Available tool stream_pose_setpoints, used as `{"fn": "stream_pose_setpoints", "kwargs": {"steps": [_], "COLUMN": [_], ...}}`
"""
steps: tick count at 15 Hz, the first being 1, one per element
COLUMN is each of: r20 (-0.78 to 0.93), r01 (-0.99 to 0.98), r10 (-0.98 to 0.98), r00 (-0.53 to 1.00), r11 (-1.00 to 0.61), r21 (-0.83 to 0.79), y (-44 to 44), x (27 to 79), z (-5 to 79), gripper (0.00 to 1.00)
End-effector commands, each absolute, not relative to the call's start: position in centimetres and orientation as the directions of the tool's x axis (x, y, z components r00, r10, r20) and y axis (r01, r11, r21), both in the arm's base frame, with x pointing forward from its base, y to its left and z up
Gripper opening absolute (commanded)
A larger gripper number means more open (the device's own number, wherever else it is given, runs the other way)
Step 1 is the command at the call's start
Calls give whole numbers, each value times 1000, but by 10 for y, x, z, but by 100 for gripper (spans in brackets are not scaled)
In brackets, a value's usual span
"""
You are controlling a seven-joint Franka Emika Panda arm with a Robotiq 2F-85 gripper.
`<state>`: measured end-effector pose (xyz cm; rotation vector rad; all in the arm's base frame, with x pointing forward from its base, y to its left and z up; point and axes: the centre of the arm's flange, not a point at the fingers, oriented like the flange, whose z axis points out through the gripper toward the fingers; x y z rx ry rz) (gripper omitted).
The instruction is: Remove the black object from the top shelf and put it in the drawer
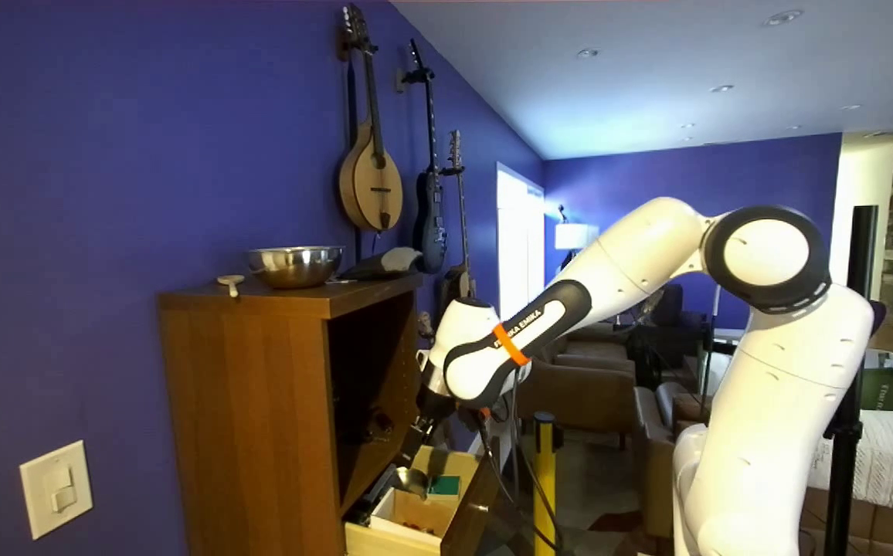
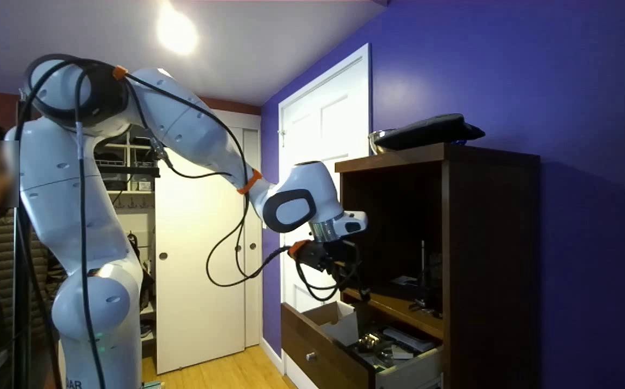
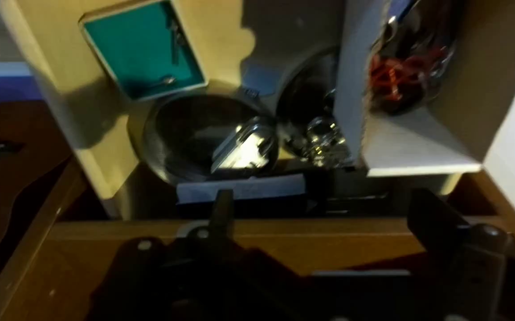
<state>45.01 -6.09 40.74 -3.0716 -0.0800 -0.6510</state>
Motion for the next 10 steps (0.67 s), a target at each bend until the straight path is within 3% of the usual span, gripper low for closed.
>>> {"fn": "stream_pose_setpoints", "kwargs": {"steps": [1, 2, 10], "r20": [511, 474, 492], "r01": [31, 28, -18], "r10": [32, 36, -47], "r00": [859, 880, 869], "r11": [-999, -999, -998], "r21": [12, 24, -63], "y": [-100, -83, -120], "x": [503, 471, 507], "z": [417, 415, 403], "gripper": [100, 100, 100]}}
